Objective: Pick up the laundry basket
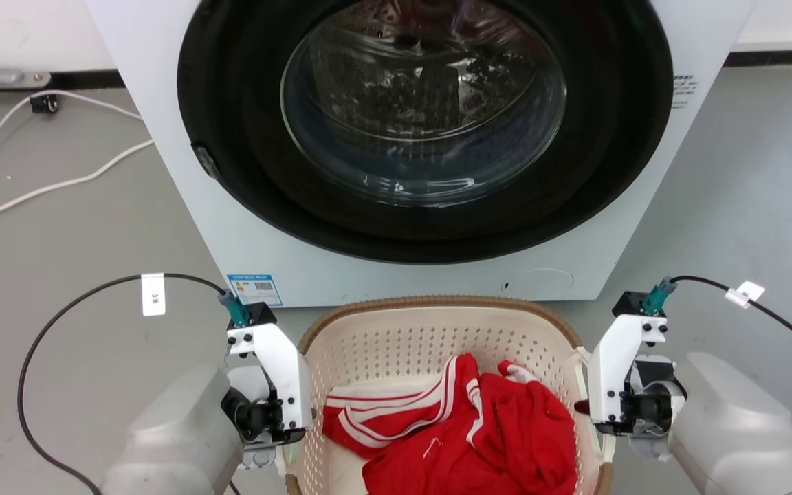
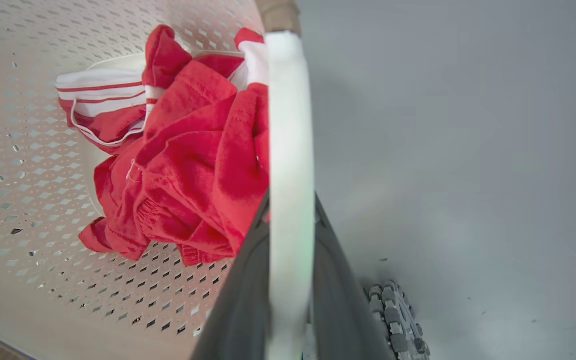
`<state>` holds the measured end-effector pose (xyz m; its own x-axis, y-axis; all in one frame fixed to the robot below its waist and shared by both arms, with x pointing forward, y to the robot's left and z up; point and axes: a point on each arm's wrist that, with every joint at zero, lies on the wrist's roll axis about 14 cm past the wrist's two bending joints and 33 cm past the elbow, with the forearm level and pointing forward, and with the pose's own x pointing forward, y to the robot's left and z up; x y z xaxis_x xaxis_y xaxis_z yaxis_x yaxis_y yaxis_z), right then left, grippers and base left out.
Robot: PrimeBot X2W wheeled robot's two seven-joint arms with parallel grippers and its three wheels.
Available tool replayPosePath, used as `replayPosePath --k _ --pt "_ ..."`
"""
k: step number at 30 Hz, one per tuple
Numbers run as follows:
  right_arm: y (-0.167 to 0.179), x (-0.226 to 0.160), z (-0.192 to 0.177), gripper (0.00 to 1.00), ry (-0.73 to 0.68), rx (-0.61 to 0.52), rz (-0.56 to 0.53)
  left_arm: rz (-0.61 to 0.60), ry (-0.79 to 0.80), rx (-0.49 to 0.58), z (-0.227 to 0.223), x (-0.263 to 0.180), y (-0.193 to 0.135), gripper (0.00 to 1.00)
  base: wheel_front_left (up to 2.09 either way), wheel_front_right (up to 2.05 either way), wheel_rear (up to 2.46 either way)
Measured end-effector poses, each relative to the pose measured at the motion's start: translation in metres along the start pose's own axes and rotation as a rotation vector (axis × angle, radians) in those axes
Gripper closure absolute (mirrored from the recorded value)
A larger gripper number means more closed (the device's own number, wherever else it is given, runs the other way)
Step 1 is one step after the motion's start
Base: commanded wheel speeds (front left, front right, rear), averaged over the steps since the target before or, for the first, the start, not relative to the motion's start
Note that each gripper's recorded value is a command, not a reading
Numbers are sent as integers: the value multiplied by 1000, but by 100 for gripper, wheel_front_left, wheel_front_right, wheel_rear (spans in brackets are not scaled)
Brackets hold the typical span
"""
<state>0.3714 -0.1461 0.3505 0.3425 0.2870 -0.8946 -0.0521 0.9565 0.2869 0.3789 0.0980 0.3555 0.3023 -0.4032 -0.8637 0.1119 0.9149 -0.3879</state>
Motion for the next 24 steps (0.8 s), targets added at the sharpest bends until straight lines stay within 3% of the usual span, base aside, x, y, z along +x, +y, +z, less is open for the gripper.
replayPosePath --k 8,24 --pt "5 -8 -31 100 63 24 4 -6 21 -30 -29 -7 -3 100 0 0 0" --pt "4 -14 -33 100 42 18 -4 -10 10 -30 -36 -10 -5 100 0 0 0"
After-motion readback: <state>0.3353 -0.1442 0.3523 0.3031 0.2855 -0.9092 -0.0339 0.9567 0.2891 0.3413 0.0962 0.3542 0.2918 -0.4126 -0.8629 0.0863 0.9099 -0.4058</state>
